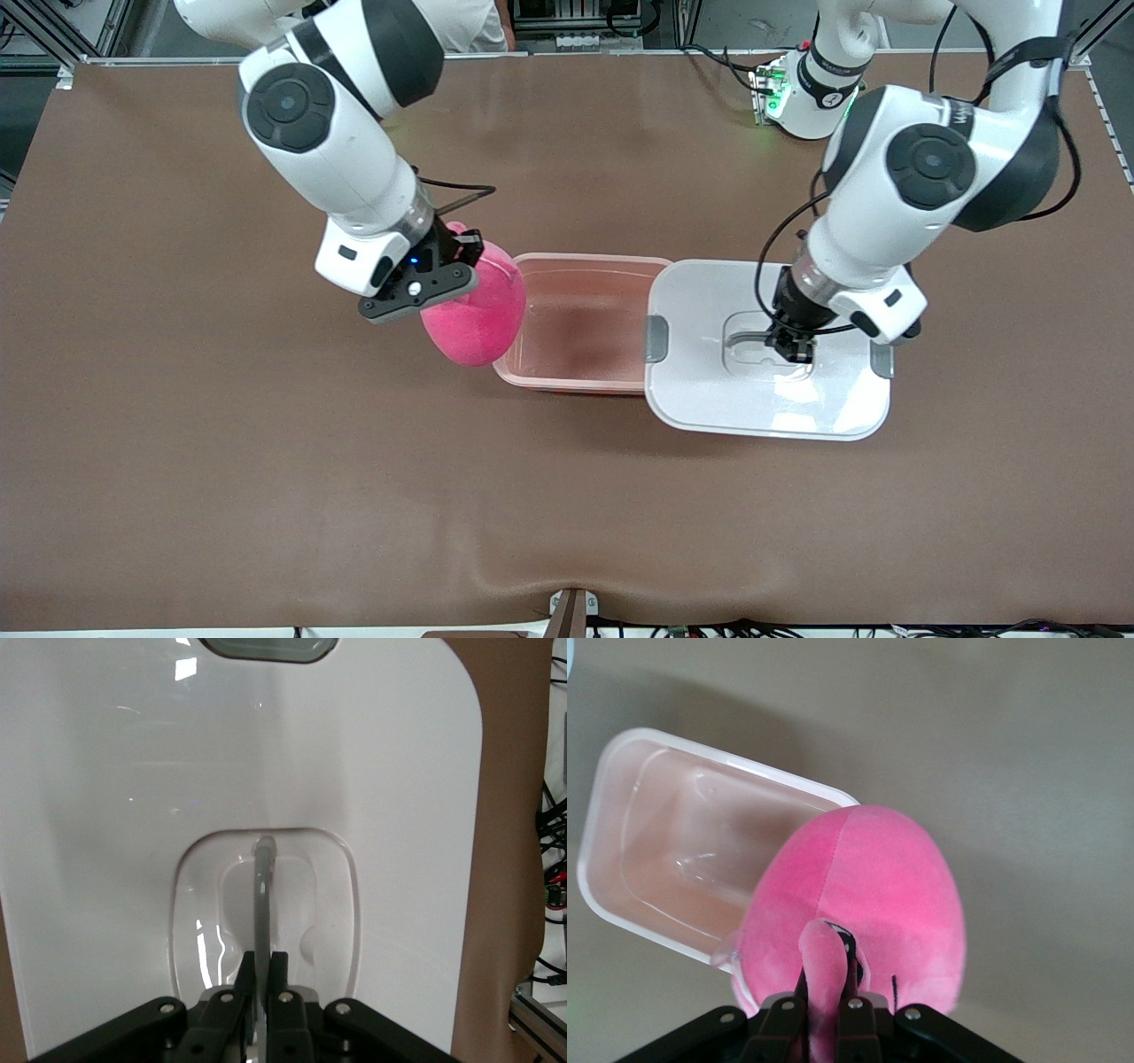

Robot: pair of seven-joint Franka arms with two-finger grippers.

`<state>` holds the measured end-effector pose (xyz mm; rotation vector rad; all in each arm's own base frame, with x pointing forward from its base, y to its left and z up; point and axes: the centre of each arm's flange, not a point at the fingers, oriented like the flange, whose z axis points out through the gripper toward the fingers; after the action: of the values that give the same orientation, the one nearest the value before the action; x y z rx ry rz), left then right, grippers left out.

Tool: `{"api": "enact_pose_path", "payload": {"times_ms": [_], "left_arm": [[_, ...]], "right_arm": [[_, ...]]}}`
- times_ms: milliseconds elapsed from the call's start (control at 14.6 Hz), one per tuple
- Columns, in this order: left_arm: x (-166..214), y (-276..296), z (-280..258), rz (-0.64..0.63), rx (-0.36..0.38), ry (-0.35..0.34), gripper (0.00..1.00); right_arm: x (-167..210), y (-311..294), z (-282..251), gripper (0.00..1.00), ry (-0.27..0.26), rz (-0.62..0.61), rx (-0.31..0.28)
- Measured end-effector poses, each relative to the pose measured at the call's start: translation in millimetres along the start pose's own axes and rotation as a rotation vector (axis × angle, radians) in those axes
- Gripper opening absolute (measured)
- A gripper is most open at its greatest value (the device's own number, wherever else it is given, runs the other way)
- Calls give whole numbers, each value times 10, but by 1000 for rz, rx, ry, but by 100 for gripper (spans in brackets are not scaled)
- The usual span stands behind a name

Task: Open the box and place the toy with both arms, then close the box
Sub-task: 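Lower the pink plush into the open pink box with the right gripper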

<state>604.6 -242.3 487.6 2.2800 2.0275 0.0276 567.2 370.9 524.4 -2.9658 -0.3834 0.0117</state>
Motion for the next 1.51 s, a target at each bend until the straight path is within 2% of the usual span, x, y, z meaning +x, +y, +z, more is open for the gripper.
{"api": "enact_pose_path", "payload": {"times_ms": [412, 1236, 1510], "left_arm": [[407, -213, 45, 24, -15, -23, 7], [394, -250, 38, 27, -19, -27, 7], [391, -252, 41, 28, -18, -27, 7]], "right_arm": [[97, -561, 386, 11, -13, 60, -4], [163, -827, 708, 11, -17, 168, -4], [209, -876, 992, 11, -25, 209, -11]]}}
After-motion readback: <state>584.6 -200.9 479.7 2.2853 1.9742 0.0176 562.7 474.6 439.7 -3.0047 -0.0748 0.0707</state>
